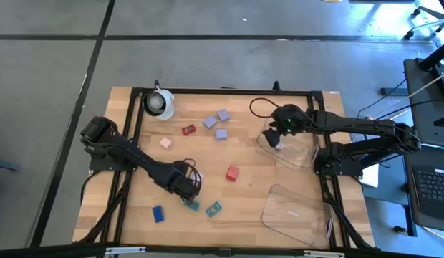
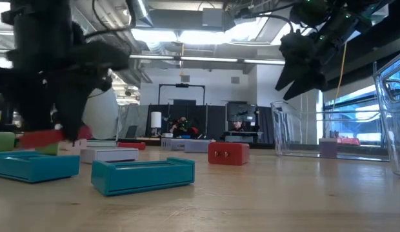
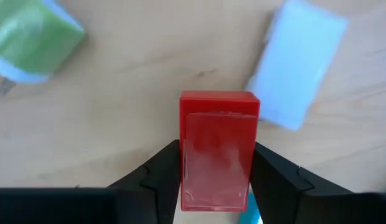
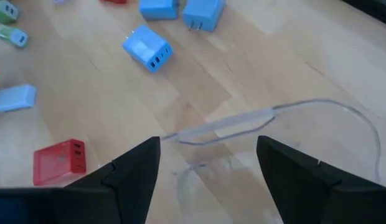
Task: Pick & Place Office items
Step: Put the bottom red digital clock into the bottom transparent bin
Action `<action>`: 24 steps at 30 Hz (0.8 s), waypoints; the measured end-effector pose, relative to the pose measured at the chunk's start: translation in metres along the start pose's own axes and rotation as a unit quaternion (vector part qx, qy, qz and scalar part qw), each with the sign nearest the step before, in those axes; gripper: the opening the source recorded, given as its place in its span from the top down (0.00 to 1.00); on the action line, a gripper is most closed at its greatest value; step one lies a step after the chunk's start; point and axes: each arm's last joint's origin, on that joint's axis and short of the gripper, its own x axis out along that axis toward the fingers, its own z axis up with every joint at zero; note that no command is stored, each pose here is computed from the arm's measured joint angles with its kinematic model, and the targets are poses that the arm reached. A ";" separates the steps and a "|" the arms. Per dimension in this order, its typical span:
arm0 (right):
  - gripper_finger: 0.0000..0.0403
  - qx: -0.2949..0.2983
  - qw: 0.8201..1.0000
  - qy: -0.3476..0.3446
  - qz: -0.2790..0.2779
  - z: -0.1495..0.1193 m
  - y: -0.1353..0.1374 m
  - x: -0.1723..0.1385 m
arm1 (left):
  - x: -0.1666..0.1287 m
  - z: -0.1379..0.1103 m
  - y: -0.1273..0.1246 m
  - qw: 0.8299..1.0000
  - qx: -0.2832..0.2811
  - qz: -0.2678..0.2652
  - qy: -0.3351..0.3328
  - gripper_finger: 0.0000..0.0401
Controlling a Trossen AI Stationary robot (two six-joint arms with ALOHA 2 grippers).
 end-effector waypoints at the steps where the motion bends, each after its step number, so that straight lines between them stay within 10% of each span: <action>1: 0.33 0.002 1.000 -0.003 0.003 0.001 0.000 0.000 | -0.004 0.003 -0.001 1.000 -0.001 -0.013 -0.017 0.60; 11: 0.33 -0.015 0.992 -0.039 0.119 0.012 0.012 -0.002 | -0.030 0.040 -0.031 0.956 0.048 -0.178 -0.227 0.60; 24: 0.33 0.021 0.954 -0.120 0.275 0.035 0.028 -0.013 | -0.049 0.117 -0.071 0.855 0.200 -0.227 -0.421 0.61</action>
